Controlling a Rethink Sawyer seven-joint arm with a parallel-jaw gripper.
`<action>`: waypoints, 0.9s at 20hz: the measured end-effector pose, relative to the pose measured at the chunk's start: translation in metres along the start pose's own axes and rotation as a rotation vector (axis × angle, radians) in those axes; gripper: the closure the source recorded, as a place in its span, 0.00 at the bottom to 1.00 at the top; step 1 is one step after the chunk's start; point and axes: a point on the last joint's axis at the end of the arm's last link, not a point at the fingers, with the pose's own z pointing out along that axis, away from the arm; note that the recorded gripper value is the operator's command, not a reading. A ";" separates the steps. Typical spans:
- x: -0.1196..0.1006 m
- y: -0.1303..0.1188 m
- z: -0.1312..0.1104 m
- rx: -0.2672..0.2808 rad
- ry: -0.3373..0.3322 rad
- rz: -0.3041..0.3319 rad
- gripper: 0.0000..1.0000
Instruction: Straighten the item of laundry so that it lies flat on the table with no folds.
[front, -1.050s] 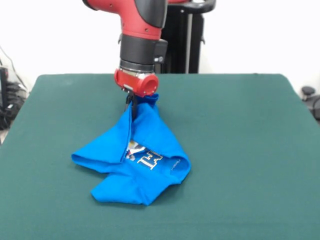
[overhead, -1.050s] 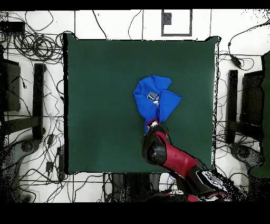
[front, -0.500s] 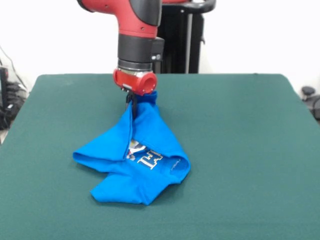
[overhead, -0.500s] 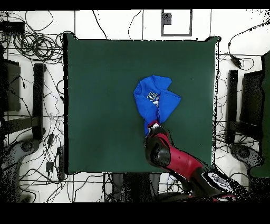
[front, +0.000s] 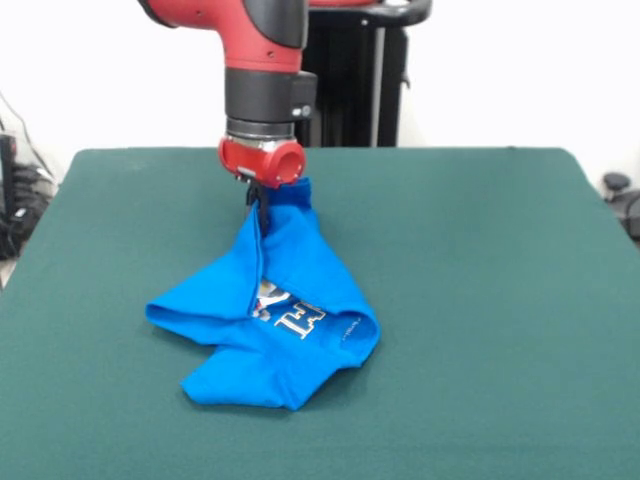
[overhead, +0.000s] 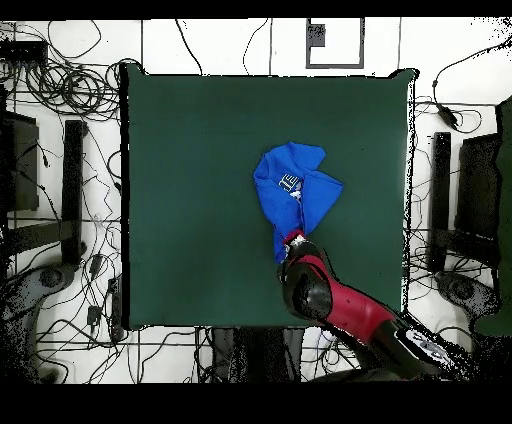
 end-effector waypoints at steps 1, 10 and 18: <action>0.000 -0.001 0.000 -0.003 0.002 0.002 1.00; -0.001 -0.009 -0.002 -0.019 0.015 0.010 1.00; -0.002 -0.001 -0.003 -0.036 0.013 0.005 1.00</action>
